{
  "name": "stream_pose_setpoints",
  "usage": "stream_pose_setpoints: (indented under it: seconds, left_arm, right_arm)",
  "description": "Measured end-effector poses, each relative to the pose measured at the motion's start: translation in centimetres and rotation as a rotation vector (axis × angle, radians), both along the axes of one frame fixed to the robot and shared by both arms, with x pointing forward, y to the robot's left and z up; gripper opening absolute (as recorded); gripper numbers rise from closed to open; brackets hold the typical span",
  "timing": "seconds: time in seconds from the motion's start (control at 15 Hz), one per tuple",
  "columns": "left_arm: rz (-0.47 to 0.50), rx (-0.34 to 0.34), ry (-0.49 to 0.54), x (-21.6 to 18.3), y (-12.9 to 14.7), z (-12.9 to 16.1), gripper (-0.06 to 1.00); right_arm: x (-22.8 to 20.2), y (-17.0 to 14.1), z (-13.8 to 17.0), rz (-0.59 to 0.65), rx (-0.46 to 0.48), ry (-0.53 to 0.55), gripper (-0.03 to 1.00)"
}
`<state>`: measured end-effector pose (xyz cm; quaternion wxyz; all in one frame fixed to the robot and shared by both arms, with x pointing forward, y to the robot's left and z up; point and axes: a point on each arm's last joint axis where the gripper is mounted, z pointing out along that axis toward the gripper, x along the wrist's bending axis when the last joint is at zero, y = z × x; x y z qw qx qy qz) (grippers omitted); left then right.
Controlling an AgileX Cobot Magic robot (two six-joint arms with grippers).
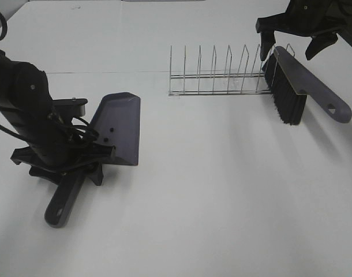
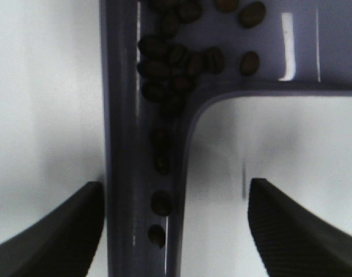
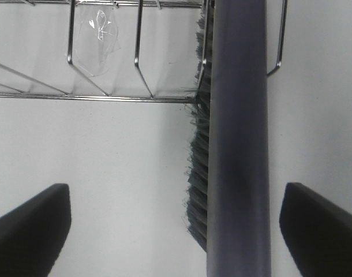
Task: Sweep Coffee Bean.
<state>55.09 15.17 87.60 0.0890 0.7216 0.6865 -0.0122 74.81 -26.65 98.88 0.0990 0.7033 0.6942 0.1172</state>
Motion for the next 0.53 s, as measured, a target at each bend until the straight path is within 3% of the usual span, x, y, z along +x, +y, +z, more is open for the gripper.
stream_pose_setpoints:
  seconds: [0.07,0.33,0.53]
  left_arm:
    - [-0.023,0.002,-0.003,0.3,-0.2,0.4,0.71]
    - [-0.087,0.037,0.022,1.0,-0.3,2.7,0.74]
    - [-0.115,0.083,-0.031,0.1,0.7,7.4,0.74]
  right_arm:
    - [-0.1,0.0,0.4,0.0,0.0,-0.008,0.83]
    - [-1.1,-0.1,3.3,0.0,0.004,-0.051,0.83]
    - [-4.0,-0.2,5.0,0.007,0.001,-0.015,0.83]
